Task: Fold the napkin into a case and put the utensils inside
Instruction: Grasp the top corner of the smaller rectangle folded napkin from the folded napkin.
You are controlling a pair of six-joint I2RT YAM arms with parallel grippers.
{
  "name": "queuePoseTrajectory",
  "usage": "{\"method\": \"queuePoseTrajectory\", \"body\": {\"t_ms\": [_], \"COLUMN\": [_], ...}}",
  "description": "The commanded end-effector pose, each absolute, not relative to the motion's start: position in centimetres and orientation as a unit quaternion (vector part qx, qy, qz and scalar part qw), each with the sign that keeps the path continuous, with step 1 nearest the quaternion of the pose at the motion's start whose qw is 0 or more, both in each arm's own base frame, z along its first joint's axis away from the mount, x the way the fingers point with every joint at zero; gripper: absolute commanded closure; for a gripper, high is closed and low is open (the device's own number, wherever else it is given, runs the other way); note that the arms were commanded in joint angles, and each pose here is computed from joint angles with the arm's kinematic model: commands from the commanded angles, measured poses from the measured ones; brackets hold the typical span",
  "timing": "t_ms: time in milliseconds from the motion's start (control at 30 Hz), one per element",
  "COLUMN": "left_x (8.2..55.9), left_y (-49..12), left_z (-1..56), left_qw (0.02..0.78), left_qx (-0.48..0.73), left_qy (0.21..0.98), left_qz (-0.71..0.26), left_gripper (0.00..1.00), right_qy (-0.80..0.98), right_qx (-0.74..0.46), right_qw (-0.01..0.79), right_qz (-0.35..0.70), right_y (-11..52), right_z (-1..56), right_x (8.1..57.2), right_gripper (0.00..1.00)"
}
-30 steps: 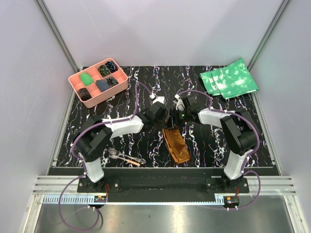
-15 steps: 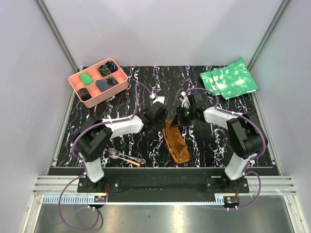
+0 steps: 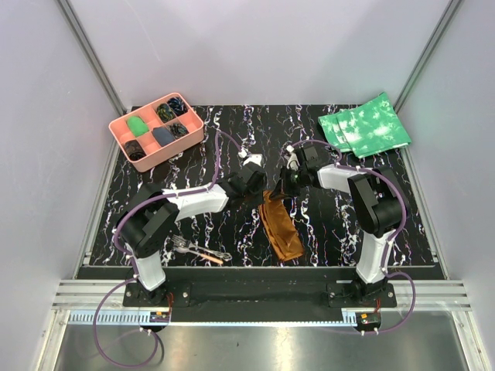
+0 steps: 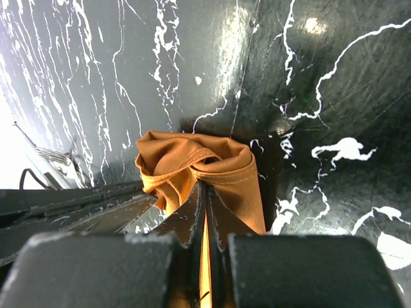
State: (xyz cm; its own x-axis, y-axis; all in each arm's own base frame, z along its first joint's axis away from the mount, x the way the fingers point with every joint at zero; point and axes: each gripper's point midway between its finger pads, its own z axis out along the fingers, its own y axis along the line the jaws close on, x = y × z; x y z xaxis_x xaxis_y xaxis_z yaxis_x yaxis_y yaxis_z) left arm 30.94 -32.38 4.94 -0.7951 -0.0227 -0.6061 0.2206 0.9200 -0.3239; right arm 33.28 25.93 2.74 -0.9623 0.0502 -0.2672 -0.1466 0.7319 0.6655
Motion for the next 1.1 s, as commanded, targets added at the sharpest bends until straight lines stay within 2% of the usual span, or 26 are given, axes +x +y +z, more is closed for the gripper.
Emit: {"method": "queuePoseTrajectory", "body": {"t_ms": [0, 633, 867, 1067], "left_x": [31.5, 31.1, 30.7, 30.5], "left_y": [-33.5, -34.1, -33.7, -34.7], "left_z": [7.6, 8.6, 8.4, 8.4], "left_qw": [0.34, 0.334, 0.308, 0.279], "left_qx": [0.051, 0.055, 0.039, 0.042], "left_qy": [0.911, 0.908, 0.921, 0.927], "left_qz": [-0.229, -0.249, -0.234, -0.246], "left_gripper": [1.0, 1.0, 1.0, 1.0], "right_qy": [0.9, 0.887, 0.899, 0.899], "right_qx": [-0.035, -0.036, -0.027, -0.03], "right_qw": [0.155, 0.123, 0.108, 0.107], "right_qz": [0.406, 0.444, 0.424, 0.424], "right_y": [27.5, 29.6, 29.0, 29.1], "right_z": [4.7, 3.3, 0.6, 0.6], "right_x": [34.6, 32.0, 31.3, 31.2], "right_gripper": [0.98, 0.99, 0.99, 1.0]}}
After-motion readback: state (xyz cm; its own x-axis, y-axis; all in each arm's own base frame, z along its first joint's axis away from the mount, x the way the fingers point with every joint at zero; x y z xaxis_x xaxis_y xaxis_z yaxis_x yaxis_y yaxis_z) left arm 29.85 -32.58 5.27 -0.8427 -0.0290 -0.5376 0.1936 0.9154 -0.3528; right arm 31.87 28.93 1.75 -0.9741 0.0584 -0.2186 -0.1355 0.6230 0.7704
